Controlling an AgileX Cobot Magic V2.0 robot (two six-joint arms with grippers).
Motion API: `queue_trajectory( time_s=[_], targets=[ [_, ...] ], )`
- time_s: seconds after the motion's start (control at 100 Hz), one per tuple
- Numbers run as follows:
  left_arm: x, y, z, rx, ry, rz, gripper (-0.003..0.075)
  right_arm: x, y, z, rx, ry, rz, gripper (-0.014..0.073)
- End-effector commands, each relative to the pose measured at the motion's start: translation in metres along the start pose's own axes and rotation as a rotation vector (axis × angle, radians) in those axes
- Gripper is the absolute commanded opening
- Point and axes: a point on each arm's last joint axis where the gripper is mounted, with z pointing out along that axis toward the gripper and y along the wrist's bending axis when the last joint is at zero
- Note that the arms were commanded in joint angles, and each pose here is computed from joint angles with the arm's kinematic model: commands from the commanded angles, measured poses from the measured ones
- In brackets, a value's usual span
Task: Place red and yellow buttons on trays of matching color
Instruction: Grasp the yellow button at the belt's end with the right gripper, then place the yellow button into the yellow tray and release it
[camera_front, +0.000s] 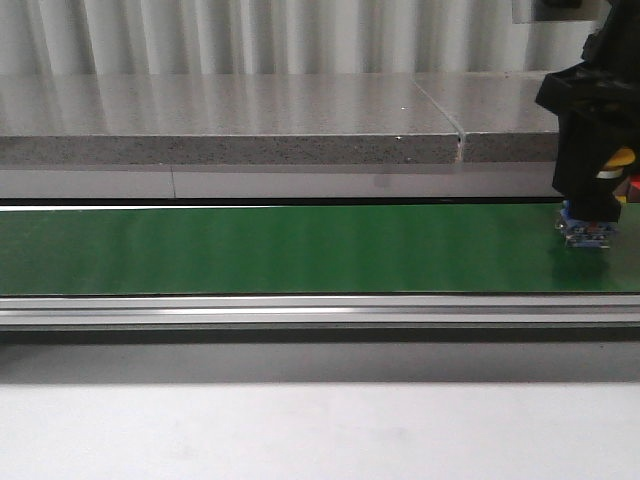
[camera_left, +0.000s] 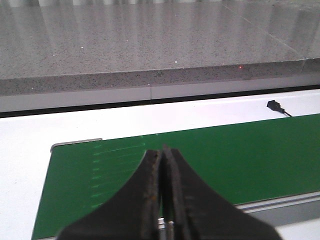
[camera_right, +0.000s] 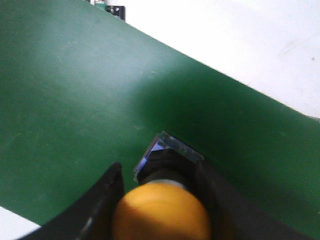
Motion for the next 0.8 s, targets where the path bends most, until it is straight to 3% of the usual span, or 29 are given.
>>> queue_trajectory(
  time_s=[0.0,0.2,0.39,0.65,0.79],
  targets=[
    [-0.015,0.0,-0.002,-0.008,-0.094,-0.011,-0.002,-0.005,0.003,-0.02,0.004,-0.067,0.008,0.0121],
    [-0.015,0.0,-0.002,-0.008,-0.094,-0.011,-0.002,0.001,-0.001,-0.041,0.017,-0.087,0.047,0.011],
    [-0.015,0.0,-0.002,-0.008,-0.094,-0.011,-0.002,0.021,-0.027,-0.09,0.093,-0.165,0.173,0.011],
    [-0.015,0.0,-0.002,-0.008,-0.094,-0.011,-0.002,0.083,-0.085,-0.152,0.274,-0.213,0.479,0.011],
    [-0.015,0.0,-0.002,-0.008,-0.094,-0.011,-0.002,0.129,-0.111,-0.161,0.384,-0.18,0.664,0.011]
  ],
)
